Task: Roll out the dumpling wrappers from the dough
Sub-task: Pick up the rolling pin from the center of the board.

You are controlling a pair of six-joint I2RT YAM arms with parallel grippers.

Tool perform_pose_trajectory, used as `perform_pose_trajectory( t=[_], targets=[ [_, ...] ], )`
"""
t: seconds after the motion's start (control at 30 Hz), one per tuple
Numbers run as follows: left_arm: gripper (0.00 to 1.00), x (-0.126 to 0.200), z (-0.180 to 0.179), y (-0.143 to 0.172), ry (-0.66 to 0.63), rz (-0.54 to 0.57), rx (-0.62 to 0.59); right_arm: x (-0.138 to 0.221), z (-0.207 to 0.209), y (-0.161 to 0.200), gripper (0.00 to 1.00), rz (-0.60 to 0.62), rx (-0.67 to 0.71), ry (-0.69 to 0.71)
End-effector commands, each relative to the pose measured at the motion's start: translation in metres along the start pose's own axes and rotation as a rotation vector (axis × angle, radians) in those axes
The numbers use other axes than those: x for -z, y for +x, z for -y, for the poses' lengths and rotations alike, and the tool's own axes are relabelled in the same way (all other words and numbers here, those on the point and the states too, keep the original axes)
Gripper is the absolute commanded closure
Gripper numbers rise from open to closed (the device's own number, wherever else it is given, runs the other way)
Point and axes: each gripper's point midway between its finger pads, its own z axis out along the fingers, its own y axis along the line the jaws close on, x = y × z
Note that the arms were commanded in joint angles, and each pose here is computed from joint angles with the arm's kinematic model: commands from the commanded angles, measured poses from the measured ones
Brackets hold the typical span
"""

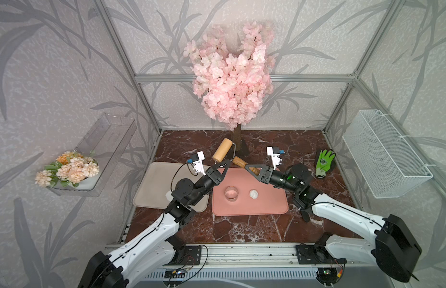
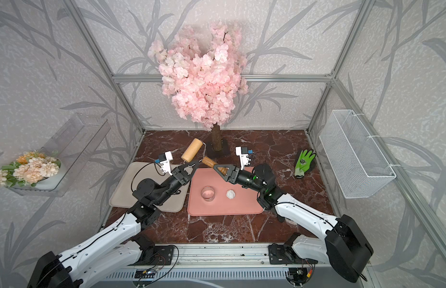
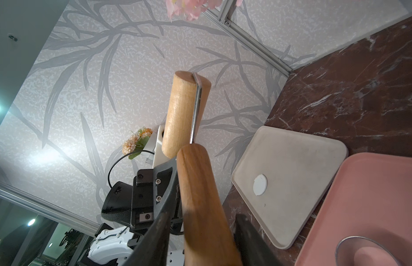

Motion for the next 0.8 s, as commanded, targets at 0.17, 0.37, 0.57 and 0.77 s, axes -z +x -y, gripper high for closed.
perform_pose_trajectory(
  t=[0.17, 0.37, 0.57, 0.77],
  targets=[
    [1.00, 0.004, 0.011, -0.006, 0.049, 0.028, -0.015, -0.005, -0.034, -0.023, 0.63, 0.064, 0.047, -0.102],
    [1.00, 0.004, 0.010, -0.003, 0.053, 0.022, -0.015, -0.005, -0.027, -0.023, 0.82, 0.067, 0.057, -0.060],
    [1.00, 0.005, 0.010, -0.001, 0.057, 0.014, -0.028, -0.002, -0.011, -0.019, 0.90, 0.056, 0.059, 0.023],
    [0.77, 0.005, 0.002, 0.002, 0.019, 0.000, -0.032, 0.011, 0.000, -0.028, 0.99, 0.079, 0.086, 0.112]
  ],
)
